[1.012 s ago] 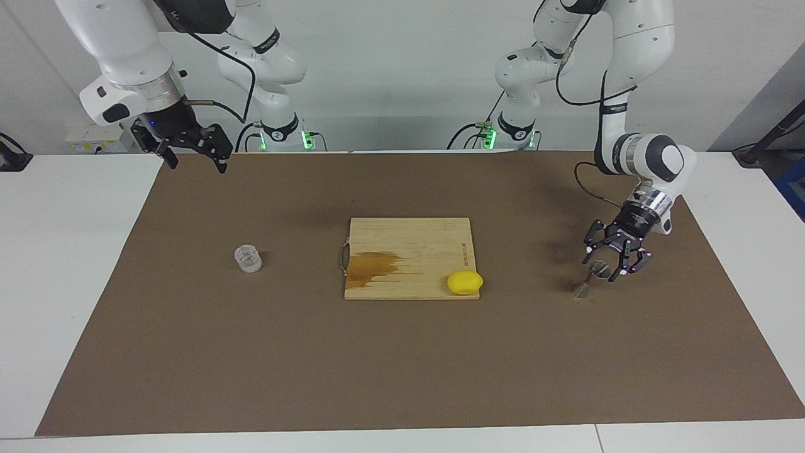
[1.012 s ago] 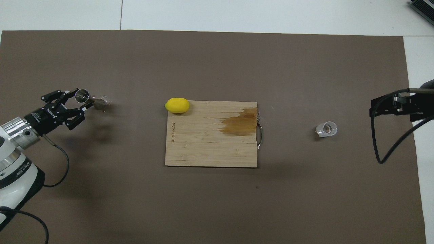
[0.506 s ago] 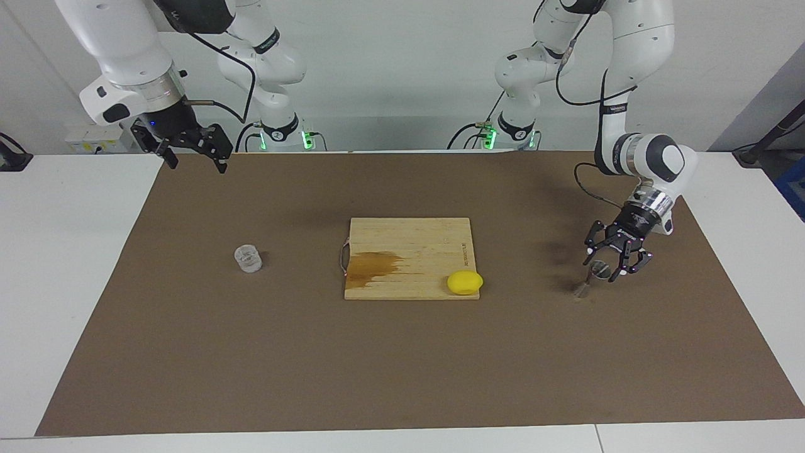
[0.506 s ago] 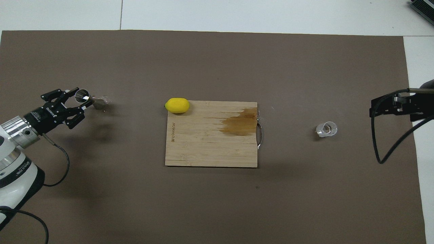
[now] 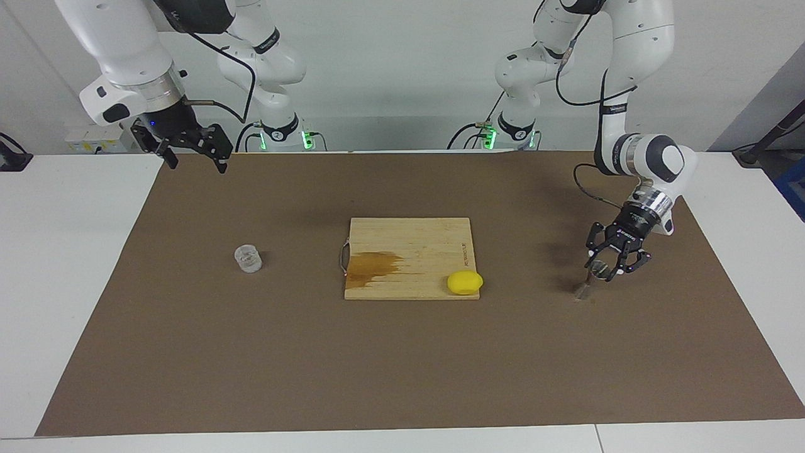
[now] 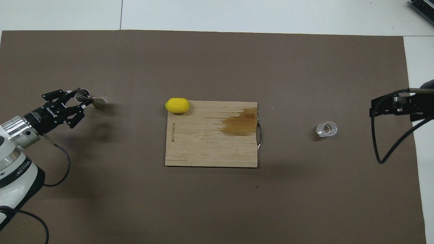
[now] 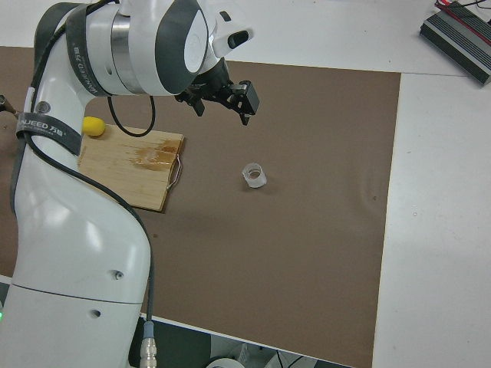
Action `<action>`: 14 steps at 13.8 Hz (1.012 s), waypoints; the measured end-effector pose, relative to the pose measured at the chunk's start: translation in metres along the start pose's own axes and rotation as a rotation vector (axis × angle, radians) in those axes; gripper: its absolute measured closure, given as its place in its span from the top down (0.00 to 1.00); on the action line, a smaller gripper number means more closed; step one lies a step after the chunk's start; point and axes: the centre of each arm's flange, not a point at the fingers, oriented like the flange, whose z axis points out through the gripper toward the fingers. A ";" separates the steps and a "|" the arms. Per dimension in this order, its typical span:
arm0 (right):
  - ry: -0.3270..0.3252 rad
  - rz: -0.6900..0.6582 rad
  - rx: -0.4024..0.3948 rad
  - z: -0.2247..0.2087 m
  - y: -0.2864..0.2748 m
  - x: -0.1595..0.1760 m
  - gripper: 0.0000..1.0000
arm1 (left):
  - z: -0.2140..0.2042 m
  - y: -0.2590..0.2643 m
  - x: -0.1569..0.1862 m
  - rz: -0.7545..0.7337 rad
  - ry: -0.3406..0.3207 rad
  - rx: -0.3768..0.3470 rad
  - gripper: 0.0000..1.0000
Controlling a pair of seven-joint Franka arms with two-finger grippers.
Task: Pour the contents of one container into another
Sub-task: 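Close the left gripper around the small metal cup, then lift the metal cup with the left gripper over the wooden board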
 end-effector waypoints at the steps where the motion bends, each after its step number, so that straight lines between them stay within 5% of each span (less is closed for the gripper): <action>1: 0.000 0.000 0.000 0.000 0.000 0.000 1.00 | 0.002 -0.001 -0.001 0.001 -0.005 0.007 0.51; 7: 0.000 0.000 0.000 0.000 0.000 0.000 1.00 | 0.059 -0.036 -0.074 0.019 -0.167 0.228 0.51; 11: 0.000 0.001 0.000 0.000 0.000 0.000 1.00 | 0.124 -0.115 -0.129 0.014 -0.140 0.366 0.51; 14: 0.001 0.002 0.000 0.000 0.001 0.000 1.00 | 0.174 -0.185 -0.161 -0.023 -0.121 0.363 0.51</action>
